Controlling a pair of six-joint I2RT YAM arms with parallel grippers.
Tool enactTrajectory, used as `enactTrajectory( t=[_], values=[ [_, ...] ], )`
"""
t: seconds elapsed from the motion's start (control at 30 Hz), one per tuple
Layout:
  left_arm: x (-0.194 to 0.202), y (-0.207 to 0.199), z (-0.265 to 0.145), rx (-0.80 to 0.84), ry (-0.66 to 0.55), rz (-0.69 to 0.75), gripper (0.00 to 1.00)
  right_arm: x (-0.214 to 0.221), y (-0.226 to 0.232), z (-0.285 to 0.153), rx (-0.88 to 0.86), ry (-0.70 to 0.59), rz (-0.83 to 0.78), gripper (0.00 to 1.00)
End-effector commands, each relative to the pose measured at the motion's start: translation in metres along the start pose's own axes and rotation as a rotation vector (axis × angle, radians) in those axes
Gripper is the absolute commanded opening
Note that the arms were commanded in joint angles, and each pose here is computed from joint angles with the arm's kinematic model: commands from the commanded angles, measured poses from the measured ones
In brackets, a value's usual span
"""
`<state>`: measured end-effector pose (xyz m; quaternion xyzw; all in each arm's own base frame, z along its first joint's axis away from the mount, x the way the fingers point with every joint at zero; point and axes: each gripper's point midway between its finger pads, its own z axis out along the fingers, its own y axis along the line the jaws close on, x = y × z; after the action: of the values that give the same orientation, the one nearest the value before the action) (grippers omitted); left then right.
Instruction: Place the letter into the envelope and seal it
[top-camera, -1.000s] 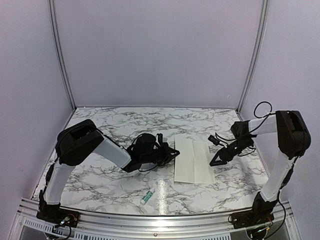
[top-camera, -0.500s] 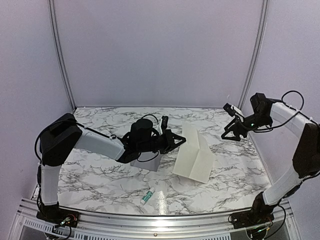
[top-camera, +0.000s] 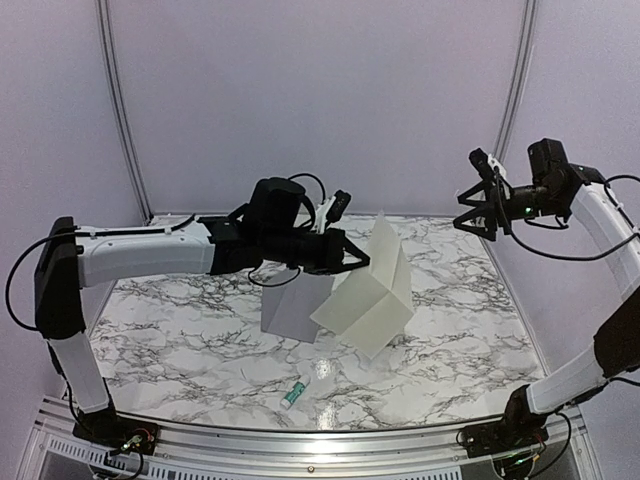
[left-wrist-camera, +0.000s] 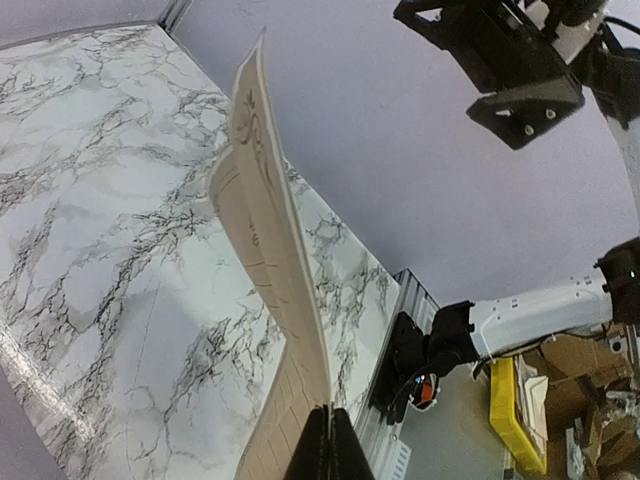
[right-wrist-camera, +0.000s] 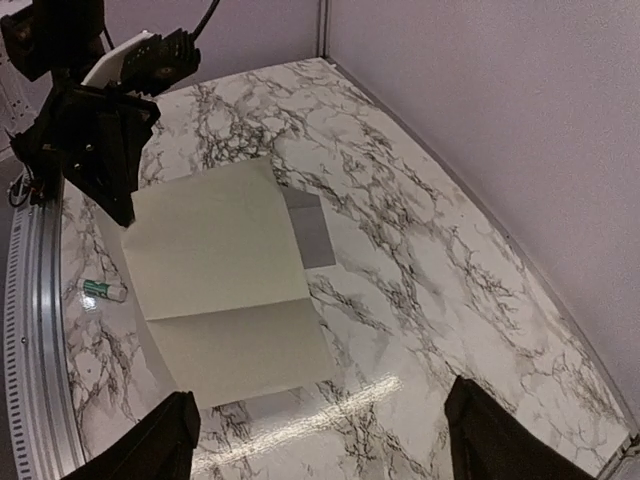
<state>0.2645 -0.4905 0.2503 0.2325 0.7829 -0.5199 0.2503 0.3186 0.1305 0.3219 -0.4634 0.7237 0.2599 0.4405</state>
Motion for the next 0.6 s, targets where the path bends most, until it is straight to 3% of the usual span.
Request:
enactTrajectory(
  t=[0.0,0.1,0.3,0.57],
  values=[
    [0.038,-0.017,-0.032,0.019,0.199,0.236,0.00,-0.002,0.045,0.014,-0.224,-0.032,-0.029,0.76],
    [0.046,-0.021,-0.045,-0.008,0.252,0.339,0.00,0.004,0.059,0.030,-0.244,0.010,-0.030,0.69],
    [0.057,-0.034,-0.058,-0.019,0.328,0.410,0.00,-0.010,0.085,0.034,-0.251,-0.034,-0.082,0.72],
    [0.072,-0.049,-0.051,0.008,0.362,0.466,0.00,0.016,0.106,0.062,-0.365,0.020,-0.072,0.72]
  ],
)
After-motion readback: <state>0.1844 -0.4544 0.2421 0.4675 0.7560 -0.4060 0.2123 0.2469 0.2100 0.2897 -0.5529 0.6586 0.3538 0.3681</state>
